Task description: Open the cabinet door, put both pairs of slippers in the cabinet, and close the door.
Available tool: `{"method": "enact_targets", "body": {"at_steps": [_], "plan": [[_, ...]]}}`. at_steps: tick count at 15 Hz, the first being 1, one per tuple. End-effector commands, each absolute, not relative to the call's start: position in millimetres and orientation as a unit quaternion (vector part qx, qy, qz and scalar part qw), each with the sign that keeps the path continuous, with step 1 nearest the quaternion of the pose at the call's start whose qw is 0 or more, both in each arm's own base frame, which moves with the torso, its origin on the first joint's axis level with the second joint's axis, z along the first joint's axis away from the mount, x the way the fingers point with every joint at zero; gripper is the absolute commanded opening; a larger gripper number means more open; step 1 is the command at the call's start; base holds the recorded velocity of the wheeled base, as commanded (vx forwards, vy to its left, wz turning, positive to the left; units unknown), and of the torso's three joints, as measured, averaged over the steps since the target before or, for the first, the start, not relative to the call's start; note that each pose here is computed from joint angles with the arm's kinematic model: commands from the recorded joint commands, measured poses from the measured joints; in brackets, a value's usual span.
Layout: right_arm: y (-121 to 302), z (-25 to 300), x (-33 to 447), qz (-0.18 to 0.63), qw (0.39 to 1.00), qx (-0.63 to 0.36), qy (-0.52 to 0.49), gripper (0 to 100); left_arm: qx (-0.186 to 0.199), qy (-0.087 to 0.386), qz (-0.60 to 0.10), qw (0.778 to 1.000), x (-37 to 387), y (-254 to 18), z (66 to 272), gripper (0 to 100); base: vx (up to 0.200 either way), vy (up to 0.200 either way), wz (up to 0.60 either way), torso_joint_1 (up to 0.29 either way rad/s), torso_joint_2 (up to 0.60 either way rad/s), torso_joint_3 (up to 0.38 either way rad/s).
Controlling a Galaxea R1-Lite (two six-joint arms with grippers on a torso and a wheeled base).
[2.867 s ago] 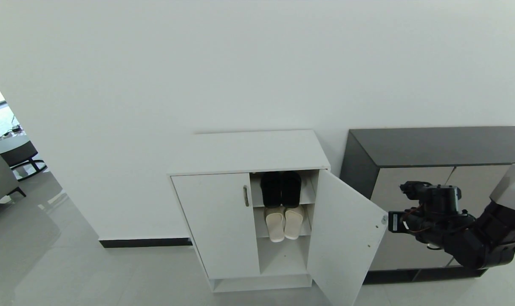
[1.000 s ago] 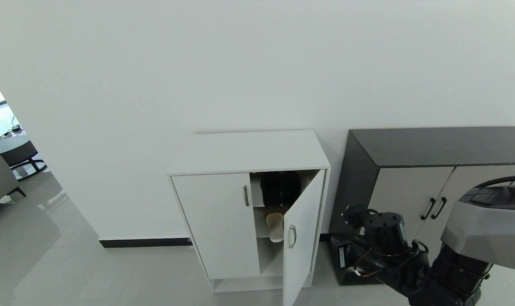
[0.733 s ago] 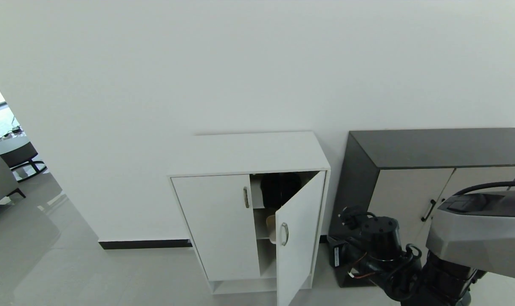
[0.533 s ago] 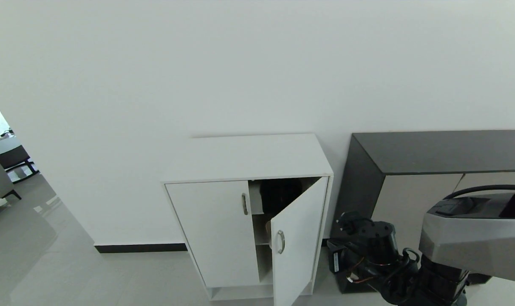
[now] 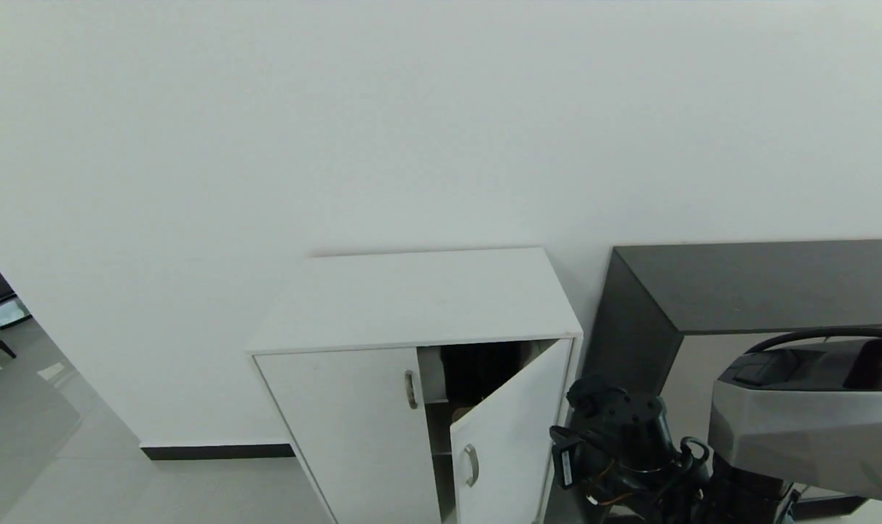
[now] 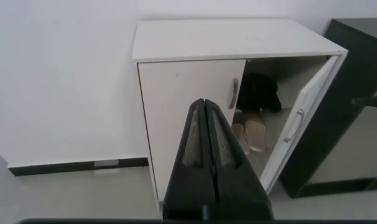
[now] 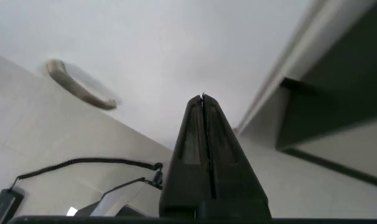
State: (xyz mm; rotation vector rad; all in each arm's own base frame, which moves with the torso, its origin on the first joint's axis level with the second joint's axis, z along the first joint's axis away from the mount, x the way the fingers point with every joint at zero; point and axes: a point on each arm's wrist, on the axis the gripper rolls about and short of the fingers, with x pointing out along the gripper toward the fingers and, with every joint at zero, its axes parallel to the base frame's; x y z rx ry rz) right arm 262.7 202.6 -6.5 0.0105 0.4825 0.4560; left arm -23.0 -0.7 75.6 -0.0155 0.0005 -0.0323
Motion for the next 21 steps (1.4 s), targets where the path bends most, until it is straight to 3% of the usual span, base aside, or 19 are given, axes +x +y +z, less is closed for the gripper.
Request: {"method": "enact_targets", "body": {"at_steps": [1,21], "plan": [[207,-6,259,0.232,0.943,0.005,0.236,0,-0.008,0.001,-0.016,1.000,-23,-1,76,0,0.000,0.000,0.00,0.000,0.00,0.000],[237,-38,338,0.208,0.955,0.024,0.208,0,-0.005,0.001,-0.016,1.000,-23,-1,76,0,0.000,0.000,0.00,0.000,0.00,0.000]]}}
